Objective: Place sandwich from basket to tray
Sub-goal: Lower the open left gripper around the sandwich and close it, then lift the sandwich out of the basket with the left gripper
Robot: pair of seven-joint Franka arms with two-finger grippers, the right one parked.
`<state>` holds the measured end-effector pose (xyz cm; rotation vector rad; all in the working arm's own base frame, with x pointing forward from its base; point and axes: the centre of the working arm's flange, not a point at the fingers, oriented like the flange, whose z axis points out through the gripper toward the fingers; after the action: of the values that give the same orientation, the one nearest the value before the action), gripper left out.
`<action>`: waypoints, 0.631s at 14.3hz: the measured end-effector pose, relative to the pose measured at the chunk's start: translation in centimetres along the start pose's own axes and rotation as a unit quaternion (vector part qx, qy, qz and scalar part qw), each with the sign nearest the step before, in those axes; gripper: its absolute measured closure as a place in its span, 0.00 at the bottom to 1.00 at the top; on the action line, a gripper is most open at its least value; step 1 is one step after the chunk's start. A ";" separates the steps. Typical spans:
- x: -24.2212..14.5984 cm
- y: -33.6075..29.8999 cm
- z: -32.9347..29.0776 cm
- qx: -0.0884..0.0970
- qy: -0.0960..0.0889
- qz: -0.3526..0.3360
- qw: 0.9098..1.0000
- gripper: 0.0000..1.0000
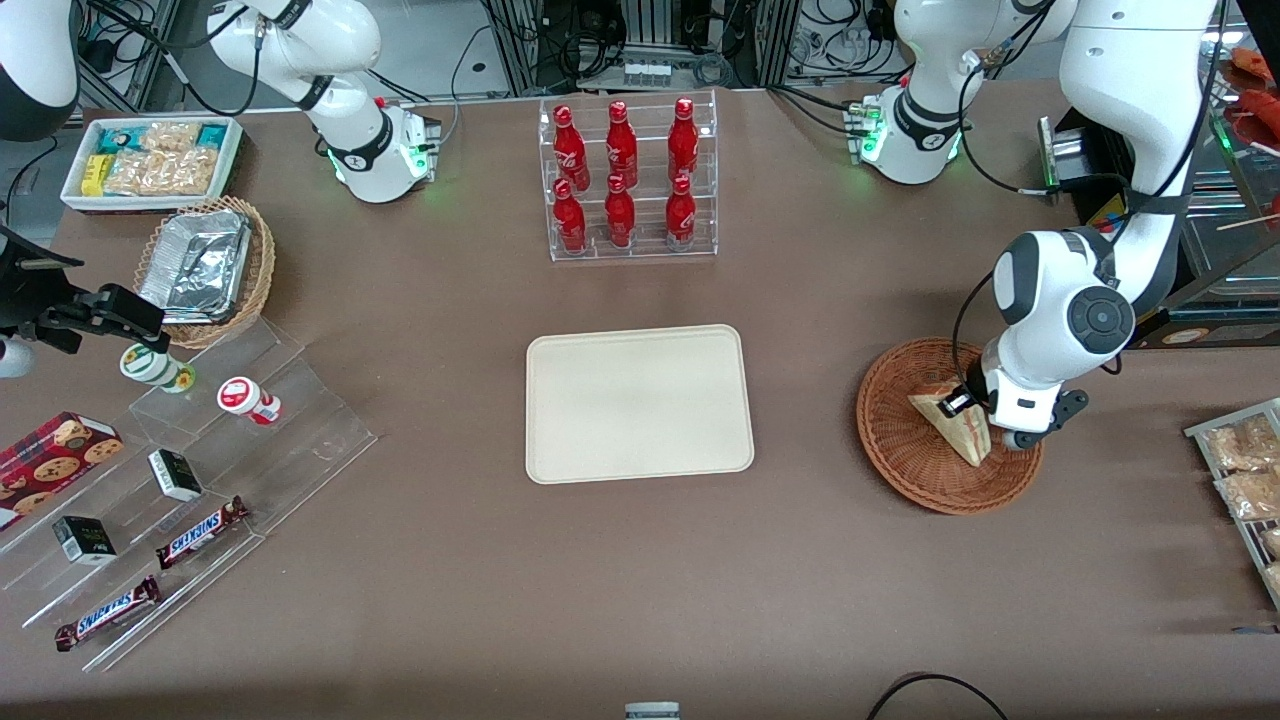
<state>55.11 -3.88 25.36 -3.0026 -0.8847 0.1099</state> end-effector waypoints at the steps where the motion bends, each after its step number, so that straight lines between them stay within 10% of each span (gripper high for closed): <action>1: 0.0 0.0 -0.3 0.002 -0.002 0.000 1.000 0.68; 9: -3.0 5.8 -8.5 0.029 -0.045 0.063 0.997 0.85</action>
<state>56.31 -10.24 33.83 -3.0183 -0.6838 0.2698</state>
